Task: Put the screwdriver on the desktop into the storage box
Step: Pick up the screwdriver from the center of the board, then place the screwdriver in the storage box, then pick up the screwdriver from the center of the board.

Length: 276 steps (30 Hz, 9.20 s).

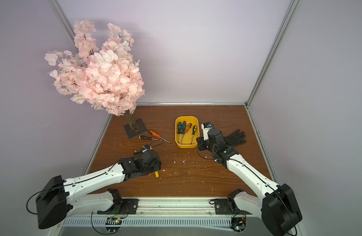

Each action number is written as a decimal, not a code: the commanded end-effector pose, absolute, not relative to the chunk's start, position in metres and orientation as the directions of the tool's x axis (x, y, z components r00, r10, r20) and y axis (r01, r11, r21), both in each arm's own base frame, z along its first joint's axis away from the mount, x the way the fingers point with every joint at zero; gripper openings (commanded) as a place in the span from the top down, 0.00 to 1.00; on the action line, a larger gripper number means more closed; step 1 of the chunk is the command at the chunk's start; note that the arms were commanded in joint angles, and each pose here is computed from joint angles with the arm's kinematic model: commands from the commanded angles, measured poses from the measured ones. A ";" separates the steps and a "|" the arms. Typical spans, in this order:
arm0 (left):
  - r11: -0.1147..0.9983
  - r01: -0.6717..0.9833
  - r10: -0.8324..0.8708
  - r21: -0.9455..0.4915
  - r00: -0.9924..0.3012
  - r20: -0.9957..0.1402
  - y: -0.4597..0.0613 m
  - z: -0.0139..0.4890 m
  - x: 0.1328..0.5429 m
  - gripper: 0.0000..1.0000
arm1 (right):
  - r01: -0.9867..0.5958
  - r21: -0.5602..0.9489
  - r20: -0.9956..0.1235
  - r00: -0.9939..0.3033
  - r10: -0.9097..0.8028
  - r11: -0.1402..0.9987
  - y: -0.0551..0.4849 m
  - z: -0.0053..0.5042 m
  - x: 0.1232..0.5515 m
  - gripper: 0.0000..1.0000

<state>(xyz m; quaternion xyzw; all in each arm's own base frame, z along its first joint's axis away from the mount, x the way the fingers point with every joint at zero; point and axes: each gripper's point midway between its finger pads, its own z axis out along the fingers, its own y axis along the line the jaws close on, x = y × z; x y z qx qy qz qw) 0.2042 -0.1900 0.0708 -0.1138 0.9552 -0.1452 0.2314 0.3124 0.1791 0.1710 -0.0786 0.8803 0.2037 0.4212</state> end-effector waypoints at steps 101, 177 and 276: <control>0.539 0.660 0.459 -0.524 -0.751 -0.474 -0.325 0.201 0.215 0.95 | -0.689 -0.711 -0.601 0.491 -0.631 0.140 0.247 0.236 0.222 0.50; 0.798 0.330 -0.129 -0.504 -0.723 -0.679 -0.209 0.234 0.256 0.35 | -0.595 -0.242 -0.849 -0.252 -0.464 0.767 0.287 0.224 0.360 1.00; 0.942 -0.167 -0.300 -0.290 -0.807 -0.509 -0.126 0.084 0.238 0.32 | -0.392 0.284 -0.824 -0.567 0.014 0.875 0.205 0.203 0.328 0.61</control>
